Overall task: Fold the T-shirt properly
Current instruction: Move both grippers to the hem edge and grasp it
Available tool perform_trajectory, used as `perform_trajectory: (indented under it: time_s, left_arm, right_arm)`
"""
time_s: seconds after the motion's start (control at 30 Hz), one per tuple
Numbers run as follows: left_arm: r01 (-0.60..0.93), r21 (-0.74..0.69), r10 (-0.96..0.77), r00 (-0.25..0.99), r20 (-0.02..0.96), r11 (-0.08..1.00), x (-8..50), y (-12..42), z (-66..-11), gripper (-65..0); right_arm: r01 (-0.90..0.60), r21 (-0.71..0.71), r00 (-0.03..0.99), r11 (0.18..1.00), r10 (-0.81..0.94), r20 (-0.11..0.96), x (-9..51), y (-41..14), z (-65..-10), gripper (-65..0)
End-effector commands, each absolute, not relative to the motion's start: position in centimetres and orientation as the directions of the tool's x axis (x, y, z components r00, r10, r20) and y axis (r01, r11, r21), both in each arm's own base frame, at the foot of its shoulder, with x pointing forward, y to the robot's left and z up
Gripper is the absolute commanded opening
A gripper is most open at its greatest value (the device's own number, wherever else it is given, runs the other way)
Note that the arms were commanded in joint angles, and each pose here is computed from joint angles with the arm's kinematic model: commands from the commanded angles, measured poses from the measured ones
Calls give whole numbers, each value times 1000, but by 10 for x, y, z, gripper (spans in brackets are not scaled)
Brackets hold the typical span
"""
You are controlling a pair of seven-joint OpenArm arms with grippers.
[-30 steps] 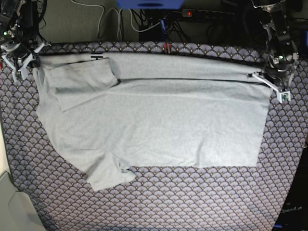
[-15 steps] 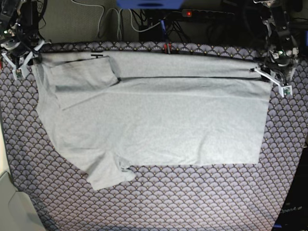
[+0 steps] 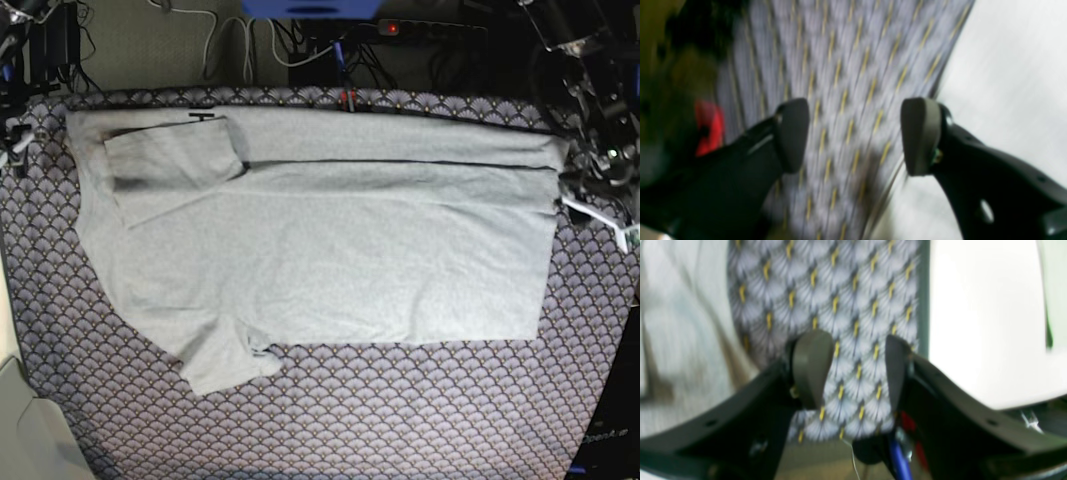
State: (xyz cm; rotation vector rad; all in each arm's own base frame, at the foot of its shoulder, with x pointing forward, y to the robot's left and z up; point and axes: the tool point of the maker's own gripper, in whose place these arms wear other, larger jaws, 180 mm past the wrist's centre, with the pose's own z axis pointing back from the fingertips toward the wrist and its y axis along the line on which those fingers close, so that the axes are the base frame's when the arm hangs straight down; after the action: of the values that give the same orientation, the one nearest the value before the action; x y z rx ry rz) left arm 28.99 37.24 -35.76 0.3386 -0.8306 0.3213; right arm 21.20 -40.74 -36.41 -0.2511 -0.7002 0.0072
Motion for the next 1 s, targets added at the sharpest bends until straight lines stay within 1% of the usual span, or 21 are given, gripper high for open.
perform_trajectory:
  time_s: [0.0,0.07,0.13,0.2,0.3,0.4,0.5,0.6,0.7,0.83,0.97]
  left_arm:
    - [-421,169,120,578,807,891,308,382,-333,-223]
    - [-431,144,129,544,829,891,329,385,-321,-223]
    - [-444,116,154,527,836,888,348,392,-318,-223]
    - [-426,80,174,525,833,901,379,388,-322,-223]
    - [-368,82,149,558,816,926,414,376,-340,-223]
    - [-327,86,127,578,806,941,428,362,-359,-223]
    - [-296,85,104,568,816,952,439,349,-368,-223]
    - [-275,58,122,592,797,960,446,331,-386,-223]
    - [-270,40,138,606,783,962,449,320,-394,-223]
    - [-271,40,139,608,782,962,449,321,-394,-223]
    - [-271,38,139,603,785,962,451,321,-392,-223]
  right_arm:
    - [97,-249,736,964,99,670,227,-421,-348,-348]
    - [121,-223,721,967,68,690,244,-430,-346,-348]
    - [111,-198,711,974,61,700,263,-430,-346,-348]
    - [70,-191,709,979,86,700,284,-424,-346,-348]
    - [-21,-166,693,986,134,709,325,-395,-346,-348]
    - [-84,-148,685,986,164,709,351,-374,-347,-348]
    - [-160,-123,664,979,199,721,383,-346,-347,-348]
    - [-208,-74,638,975,193,745,415,-326,-350,-348]
    - [-215,-13,641,977,151,753,434,-316,-361,-348]
    - [-174,34,645,984,88,760,447,-318,-372,-348]
    - [-126,58,612,990,32,791,455,-321,-376,-348]
